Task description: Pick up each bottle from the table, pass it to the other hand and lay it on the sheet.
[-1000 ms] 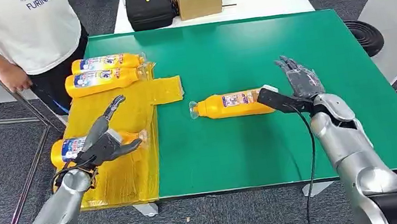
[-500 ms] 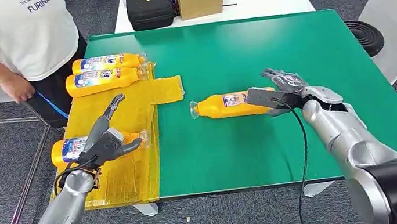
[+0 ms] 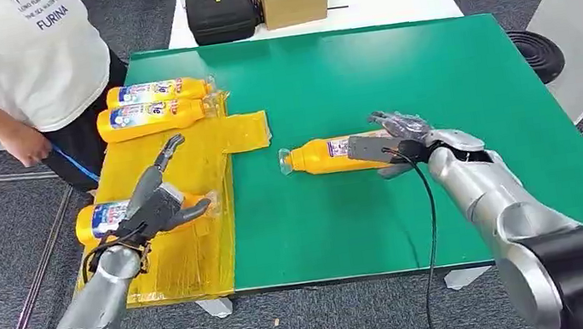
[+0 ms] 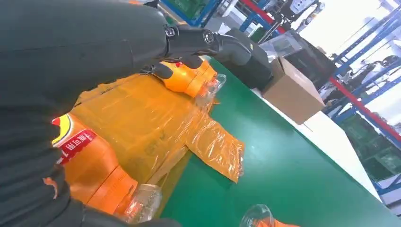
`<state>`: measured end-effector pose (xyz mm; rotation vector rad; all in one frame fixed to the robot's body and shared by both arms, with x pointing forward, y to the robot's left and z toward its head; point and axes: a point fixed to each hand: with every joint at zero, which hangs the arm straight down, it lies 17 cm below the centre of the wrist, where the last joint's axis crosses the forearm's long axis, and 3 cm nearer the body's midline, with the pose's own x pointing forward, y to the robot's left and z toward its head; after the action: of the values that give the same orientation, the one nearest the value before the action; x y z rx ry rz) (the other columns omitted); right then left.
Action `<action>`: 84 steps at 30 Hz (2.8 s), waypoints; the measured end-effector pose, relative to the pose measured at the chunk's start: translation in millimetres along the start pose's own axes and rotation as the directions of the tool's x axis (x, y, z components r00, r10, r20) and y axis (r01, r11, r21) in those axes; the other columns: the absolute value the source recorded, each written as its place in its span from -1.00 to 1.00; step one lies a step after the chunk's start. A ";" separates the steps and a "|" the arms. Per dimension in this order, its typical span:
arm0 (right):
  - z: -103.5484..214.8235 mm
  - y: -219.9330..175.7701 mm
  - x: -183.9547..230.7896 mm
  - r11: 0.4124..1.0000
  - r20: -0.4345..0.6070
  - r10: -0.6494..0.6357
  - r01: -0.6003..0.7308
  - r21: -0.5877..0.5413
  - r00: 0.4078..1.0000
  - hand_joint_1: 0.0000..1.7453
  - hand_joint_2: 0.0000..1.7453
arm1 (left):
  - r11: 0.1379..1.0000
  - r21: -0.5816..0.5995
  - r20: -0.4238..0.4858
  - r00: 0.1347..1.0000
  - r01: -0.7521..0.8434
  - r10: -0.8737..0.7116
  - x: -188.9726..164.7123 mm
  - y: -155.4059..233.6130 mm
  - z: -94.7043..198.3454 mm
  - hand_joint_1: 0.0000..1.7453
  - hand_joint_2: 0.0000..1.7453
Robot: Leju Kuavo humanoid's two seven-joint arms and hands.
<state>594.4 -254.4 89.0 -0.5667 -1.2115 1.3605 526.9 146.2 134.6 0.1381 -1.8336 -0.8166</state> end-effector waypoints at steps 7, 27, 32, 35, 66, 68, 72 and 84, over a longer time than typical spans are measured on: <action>2.9 -6.0 -20.1 1.000 -0.070 -0.011 0.010 -0.014 0.997 -1.00 1.00 | 1.000 -0.005 -0.014 1.000 -0.015 0.015 -3.1 -5.0 -0.4 -1.00 1.00; 34.8 37.6 -101.0 0.999 -0.263 -0.046 0.051 0.013 0.964 -1.00 1.00 | 0.998 -0.030 -0.034 0.998 -0.050 0.049 -4.6 -21.9 -2.9 -1.00 1.00; 36.4 40.3 -103.6 0.998 -0.267 -0.048 0.054 0.016 0.962 -1.00 1.00 | 0.998 -0.032 -0.035 0.998 -0.053 0.051 -4.0 -23.4 -3.7 -1.00 1.00; 37.2 41.2 -105.0 0.998 -0.270 -0.052 0.058 0.016 0.961 -1.00 1.00 | 0.998 -0.034 -0.037 0.998 -0.054 0.053 -4.4 -23.9 -4.1 -1.00 1.00; 34.0 -129.1 -12.6 0.885 0.020 0.095 -0.075 -0.460 0.995 -1.00 1.00 | 0.999 0.010 -0.083 0.995 -0.052 0.053 -18.1 -23.5 16.6 -1.00 1.00; 42.3 -136.6 8.1 0.866 0.075 0.100 -0.050 -0.498 0.992 -1.00 1.00 | 0.998 0.016 -0.086 0.995 -0.054 0.055 -19.2 -23.1 19.9 -1.00 1.00; 56.5 -147.3 32.4 0.839 0.143 0.121 -0.024 -0.543 0.982 -1.00 1.00 | 0.998 0.024 -0.086 0.995 -0.053 0.054 -19.7 -20.2 22.5 -1.00 1.00; 36.2 -61.4 79.1 0.922 0.314 0.044 0.082 -0.378 0.948 -1.00 1.00 | 0.998 0.011 -0.076 0.995 -0.067 0.067 -16.7 -20.2 23.4 -1.00 1.00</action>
<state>571.5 -205.5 180.8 -0.6222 -1.7691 1.2294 508.1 149.5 105.1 0.1112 -1.7607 -0.7467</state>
